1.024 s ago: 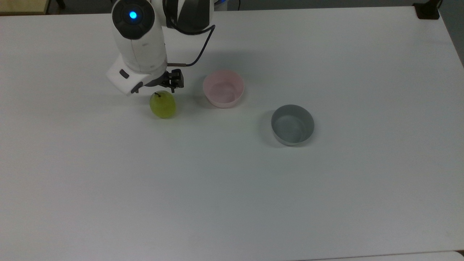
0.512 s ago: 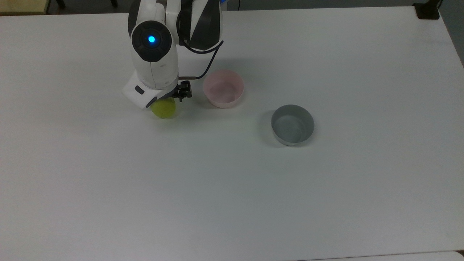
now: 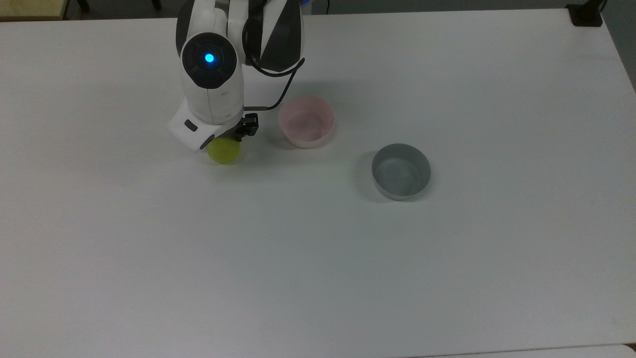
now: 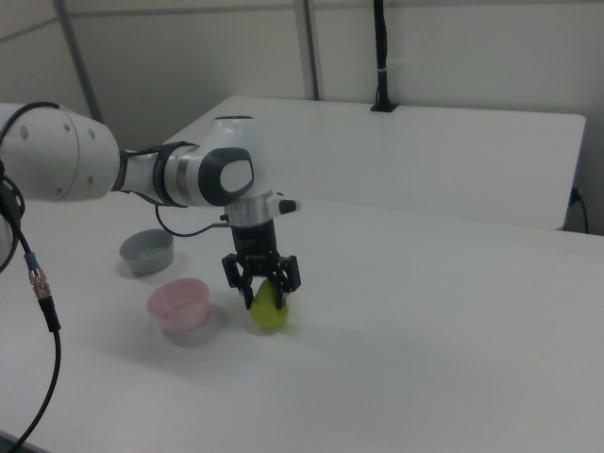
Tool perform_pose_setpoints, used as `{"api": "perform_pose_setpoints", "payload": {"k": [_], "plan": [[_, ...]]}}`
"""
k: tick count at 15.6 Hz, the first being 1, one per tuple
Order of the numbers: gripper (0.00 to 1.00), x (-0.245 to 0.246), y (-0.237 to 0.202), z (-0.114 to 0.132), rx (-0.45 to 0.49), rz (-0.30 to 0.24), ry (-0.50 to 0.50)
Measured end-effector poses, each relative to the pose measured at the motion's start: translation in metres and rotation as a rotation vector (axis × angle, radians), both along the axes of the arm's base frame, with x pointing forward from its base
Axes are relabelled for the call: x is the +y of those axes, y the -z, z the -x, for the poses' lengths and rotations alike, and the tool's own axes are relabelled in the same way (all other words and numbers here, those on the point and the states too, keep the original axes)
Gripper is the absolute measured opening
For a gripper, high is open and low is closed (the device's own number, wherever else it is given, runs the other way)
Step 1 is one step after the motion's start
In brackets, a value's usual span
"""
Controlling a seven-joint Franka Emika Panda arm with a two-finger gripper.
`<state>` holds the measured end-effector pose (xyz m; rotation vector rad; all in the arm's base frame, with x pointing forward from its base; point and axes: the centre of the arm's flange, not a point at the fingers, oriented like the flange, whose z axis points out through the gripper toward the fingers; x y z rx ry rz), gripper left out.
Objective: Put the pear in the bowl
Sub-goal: 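Lower the gripper around the pear and close on it, then lift the pear and carry it over the pink bowl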
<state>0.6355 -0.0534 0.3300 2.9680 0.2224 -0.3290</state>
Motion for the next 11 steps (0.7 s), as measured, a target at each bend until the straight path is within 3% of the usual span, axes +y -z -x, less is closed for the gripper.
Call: {"api": "perform_pose_setpoints", "payload": {"k": [4,11], "plan": [[0.68,-0.002,-0.024,-0.001,-0.04,0.001,0.003],[0.68,0.001,-0.143,0.018,-0.149,-0.04,0.032]]}}
